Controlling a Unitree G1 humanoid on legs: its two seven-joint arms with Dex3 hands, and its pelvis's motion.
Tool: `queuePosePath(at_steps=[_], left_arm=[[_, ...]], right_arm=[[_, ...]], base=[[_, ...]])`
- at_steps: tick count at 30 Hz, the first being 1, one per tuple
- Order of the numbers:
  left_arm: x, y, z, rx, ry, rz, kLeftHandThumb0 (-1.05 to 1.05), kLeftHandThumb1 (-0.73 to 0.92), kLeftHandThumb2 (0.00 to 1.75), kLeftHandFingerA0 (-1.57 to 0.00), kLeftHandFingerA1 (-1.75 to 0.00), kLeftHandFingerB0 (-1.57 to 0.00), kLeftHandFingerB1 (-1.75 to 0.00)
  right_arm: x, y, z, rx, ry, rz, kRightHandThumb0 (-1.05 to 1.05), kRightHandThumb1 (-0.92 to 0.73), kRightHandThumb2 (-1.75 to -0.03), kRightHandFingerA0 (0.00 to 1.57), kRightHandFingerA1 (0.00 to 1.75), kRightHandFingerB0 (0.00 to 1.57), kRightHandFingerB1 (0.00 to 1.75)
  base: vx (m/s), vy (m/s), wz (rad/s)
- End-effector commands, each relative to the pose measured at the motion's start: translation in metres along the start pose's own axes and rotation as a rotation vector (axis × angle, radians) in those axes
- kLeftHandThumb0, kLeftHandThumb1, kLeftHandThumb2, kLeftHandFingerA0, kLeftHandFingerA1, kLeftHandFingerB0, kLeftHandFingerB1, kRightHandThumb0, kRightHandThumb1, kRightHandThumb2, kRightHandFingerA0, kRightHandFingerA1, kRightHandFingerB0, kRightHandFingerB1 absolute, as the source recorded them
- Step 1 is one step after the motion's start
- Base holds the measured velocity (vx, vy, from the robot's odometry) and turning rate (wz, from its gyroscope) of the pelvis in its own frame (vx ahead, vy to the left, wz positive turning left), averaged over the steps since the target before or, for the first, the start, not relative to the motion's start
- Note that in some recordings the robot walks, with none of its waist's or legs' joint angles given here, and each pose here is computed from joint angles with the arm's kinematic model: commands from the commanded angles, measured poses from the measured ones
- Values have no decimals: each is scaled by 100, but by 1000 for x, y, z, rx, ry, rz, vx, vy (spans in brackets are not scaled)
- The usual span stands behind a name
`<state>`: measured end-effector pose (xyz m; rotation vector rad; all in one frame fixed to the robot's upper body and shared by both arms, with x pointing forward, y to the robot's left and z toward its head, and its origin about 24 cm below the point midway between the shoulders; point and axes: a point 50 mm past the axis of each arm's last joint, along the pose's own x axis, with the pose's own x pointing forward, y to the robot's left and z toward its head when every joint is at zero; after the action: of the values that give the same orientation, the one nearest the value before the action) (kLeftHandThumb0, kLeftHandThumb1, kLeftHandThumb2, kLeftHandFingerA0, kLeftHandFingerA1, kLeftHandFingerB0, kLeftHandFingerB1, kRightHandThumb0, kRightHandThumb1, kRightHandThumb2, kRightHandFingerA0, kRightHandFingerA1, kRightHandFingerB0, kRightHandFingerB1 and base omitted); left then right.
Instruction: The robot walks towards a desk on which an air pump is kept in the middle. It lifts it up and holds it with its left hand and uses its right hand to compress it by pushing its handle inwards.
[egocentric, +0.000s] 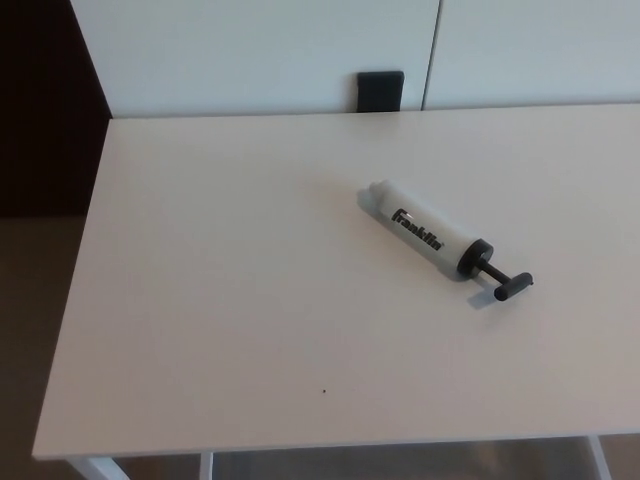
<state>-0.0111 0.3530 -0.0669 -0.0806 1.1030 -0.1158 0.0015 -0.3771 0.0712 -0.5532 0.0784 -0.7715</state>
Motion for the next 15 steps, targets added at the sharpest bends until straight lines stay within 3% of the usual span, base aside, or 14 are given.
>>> queuePosePath(at_steps=[1,2,3,4,5,7,8,9,10,13,15], left_arm=[[34,-225,11,-322,-141,-710,-63,89,66,-53,-58,-45,-41],[39,-233,3,-464,-88,-677,-66,89,67,-58,-61,-35,-35],[42,-238,1,-531,-60,-654,-66,89,67,-58,-61,-35,-35],[43,-236,2,-527,-62,-635,-66,89,67,-58,-61,-35,-35],[45,-236,9,-522,-79,-593,-65,86,66,-59,-60,-30,-32],[47,-237,14,-521,-89,-569,-65,86,66,-59,-60,-30,-32],[46,-228,16,-451,-138,-499,-57,89,67,-57,-66,-41,-35],[45,-221,17,-398,-171,-452,-57,89,67,-57,-66,-41,-35],[40,-214,2,-373,-172,-411,-56,89,67,-61,-69,-44,-35],[32,-209,-15,-368,-155,-379,-56,89,67,-61,-69,-44,-35],[25,-213,-27,-503,-118,-297,-50,80,64,-58,-64,-43,-40]], right_arm=[[-69,136,10,330,62,720,-86,-74,-67,31,64,22,49],[-106,194,13,636,312,917,-87,-83,-65,56,72,42,62],[-126,222,23,776,409,1036,-87,-83,-65,56,72,42,62],[-122,222,23,743,376,1042,-87,-83,-65,56,72,42,62],[-116,224,23,733,356,1044,-85,-84,-65,32,65,20,45],[-112,225,23,738,354,1043,-85,-84,-65,32,65,20,45],[-118,220,17,792,416,1010,-81,-59,-103,47,71,31,55],[-124,217,12,833,462,984,-81,-59,-103,47,71,31,55],[-137,200,0,823,510,966,-83,-91,-66,37,68,24,46],[-150,180,-10,792,548,962,-83,-91,-66,37,68,24,46],[-163,165,-15,750,641,938,-81,-83,-66,32,72,22,51]], base=[[0,0,0],[0,0,0],[0,0,0],[0,0,0],[0,0,0],[0,0,0],[0,0,0],[0,0,0],[0,0,0],[0,0,0],[0,0,0]])
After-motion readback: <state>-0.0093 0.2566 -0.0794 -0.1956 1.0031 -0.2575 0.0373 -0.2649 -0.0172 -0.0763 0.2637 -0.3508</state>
